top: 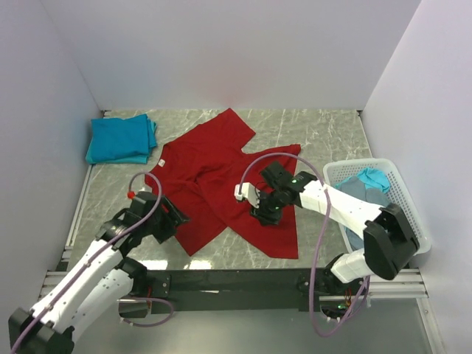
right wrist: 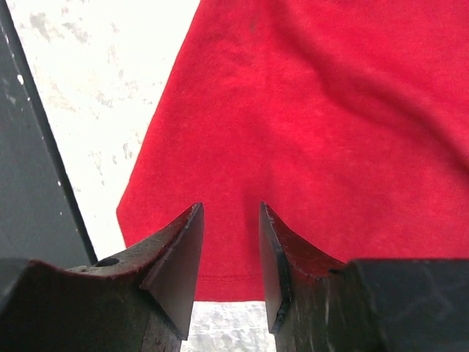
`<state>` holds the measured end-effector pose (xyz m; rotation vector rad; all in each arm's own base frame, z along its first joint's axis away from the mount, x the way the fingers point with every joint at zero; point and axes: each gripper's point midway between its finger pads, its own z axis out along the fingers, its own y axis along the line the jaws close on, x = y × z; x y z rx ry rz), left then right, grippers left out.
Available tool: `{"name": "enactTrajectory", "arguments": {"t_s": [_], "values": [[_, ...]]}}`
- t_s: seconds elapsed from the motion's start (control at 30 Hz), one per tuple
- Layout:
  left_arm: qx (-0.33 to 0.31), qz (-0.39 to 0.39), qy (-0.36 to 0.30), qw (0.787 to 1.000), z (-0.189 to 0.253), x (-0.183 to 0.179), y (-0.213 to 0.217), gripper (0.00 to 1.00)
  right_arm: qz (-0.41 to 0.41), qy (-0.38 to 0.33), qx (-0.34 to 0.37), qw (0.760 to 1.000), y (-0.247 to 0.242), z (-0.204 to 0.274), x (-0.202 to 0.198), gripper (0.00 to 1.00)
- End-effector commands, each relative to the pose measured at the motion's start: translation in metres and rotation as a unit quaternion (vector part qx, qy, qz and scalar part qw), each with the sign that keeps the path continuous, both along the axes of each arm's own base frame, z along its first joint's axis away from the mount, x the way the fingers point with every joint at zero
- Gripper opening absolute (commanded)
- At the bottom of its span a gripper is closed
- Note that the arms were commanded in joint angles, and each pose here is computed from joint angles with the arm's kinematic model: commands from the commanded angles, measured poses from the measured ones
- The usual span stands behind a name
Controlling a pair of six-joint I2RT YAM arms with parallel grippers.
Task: Fold and stack the t-shirts
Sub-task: Flatten the tshirt out
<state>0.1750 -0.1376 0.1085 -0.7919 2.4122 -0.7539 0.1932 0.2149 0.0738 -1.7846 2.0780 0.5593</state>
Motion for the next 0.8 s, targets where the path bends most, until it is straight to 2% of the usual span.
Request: {"name": "enactTrajectory", "arguments": {"t_s": [0.0, 0.27, 0.5, 0.6, 0.7, 0.77], "values": [[0.002, 0.058, 0.104, 0.993, -0.038, -0.018, 0.004, 0.70, -0.024, -0.039, 0.032, 0.998, 0.004, 0.017, 0.014, 0.43], [0.062, 0.026, 0.184, 0.981, -0.074, -0.049, -0.005, 0.71, -0.036, -0.036, 0.036, 0.998, 0.000, 0.015, 0.015, 0.44], [0.115, 0.007, 0.198, 0.973, -0.093, -0.047, -0.011, 0.67, -0.037, -0.041, 0.042, 0.998, -0.001, 0.020, 0.014, 0.43], [0.138, 0.014, 0.194, 0.971, -0.098, -0.041, -0.008, 0.61, -0.036, -0.040, 0.045, 0.998, -0.003, 0.020, 0.012, 0.44], [0.160, 0.014, 0.186, 0.969, -0.100, -0.038, -0.004, 0.41, -0.026, -0.039, 0.043, 0.998, -0.005, 0.019, 0.010, 0.43], [0.173, 0.016, 0.180, 0.968, -0.099, -0.036, 0.000, 0.34, -0.022, -0.037, 0.043, 0.998, -0.005, 0.018, 0.008, 0.43]]}}
